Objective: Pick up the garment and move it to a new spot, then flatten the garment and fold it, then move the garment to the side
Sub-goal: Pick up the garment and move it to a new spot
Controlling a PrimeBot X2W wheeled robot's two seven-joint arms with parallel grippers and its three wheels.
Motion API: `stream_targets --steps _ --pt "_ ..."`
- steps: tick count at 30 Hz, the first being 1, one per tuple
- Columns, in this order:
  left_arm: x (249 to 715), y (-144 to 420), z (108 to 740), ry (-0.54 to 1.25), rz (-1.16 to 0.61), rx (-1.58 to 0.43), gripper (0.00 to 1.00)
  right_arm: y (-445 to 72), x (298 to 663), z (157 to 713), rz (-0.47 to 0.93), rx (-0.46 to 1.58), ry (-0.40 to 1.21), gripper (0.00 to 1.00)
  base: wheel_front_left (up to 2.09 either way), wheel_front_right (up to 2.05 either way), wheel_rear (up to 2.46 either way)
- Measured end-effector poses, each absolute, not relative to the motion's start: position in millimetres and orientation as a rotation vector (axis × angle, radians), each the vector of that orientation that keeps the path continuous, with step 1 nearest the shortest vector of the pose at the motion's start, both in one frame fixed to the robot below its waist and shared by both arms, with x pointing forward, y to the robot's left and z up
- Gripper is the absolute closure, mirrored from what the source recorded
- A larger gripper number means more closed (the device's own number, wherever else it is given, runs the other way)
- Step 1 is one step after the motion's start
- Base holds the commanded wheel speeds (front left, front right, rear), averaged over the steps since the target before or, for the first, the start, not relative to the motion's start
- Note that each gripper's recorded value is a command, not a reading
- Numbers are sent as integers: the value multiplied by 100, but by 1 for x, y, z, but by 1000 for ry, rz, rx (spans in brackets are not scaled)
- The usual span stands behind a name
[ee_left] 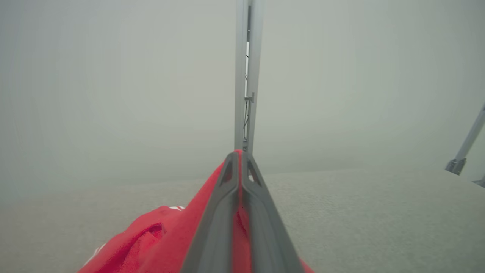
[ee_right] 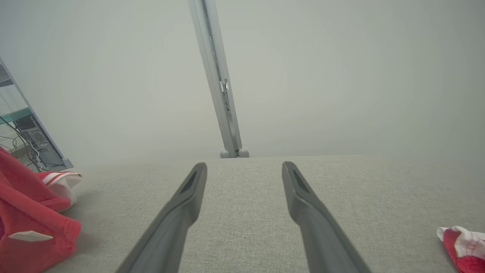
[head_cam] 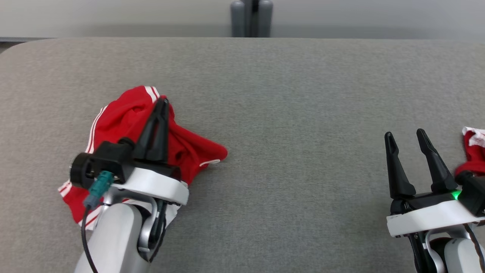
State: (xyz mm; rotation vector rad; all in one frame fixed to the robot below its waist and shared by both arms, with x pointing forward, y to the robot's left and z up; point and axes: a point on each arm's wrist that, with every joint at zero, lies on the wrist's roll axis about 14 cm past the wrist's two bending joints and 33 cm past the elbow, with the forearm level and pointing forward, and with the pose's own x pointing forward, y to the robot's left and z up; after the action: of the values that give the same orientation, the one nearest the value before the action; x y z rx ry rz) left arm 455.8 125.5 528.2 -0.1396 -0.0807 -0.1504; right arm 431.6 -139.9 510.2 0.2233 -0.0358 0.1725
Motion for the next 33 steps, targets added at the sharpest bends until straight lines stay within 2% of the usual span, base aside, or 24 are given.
stream_targets --steps 5,6,11,13,15,16,17,18,19,20,26,33 --pt "456 40 509 -5 -389 -190 100 -176 419 499 64 231 -22 0 0 0 0" --pt "456 40 509 -5 -389 -190 100 -176 419 499 64 231 -22 0 0 0 0" --pt "456 -37 506 17 -624 -219 100 -213 404 487 -51 233 -13 0 0 0 0" --pt "444 -80 477 116 -746 -234 100 -231 390 474 -116 239 16 0 0 0 0" --pt "440 -92 463 157 -781 -232 100 -241 384 470 -154 242 23 0 0 0 0" --pt "437 -98 458 173 -798 -232 96 -245 382 467 -168 239 28 0 0 0 0" --pt "436 -102 453 188 -813 -235 72 -249 380 464 -180 237 38 0 0 0 0" --pt "434 -105 447 204 -825 -237 26 -251 378 460 -192 237 46 0 0 0 0" --pt "433 -107 444 217 -837 -237 26 -253 377 458 -199 238 52 0 0 0 0" --pt "432 -107 443 219 -841 -238 0 -254 378 456 -201 240 53 0 0 0 0" --pt "428 -91 460 149 -831 -211 0 -245 389 463 -165 234 24 0 0 0 0" --pt "445 -24 492 16 -615 -182 0 -228 406 478 -102 225 -24 0 0 0 0"
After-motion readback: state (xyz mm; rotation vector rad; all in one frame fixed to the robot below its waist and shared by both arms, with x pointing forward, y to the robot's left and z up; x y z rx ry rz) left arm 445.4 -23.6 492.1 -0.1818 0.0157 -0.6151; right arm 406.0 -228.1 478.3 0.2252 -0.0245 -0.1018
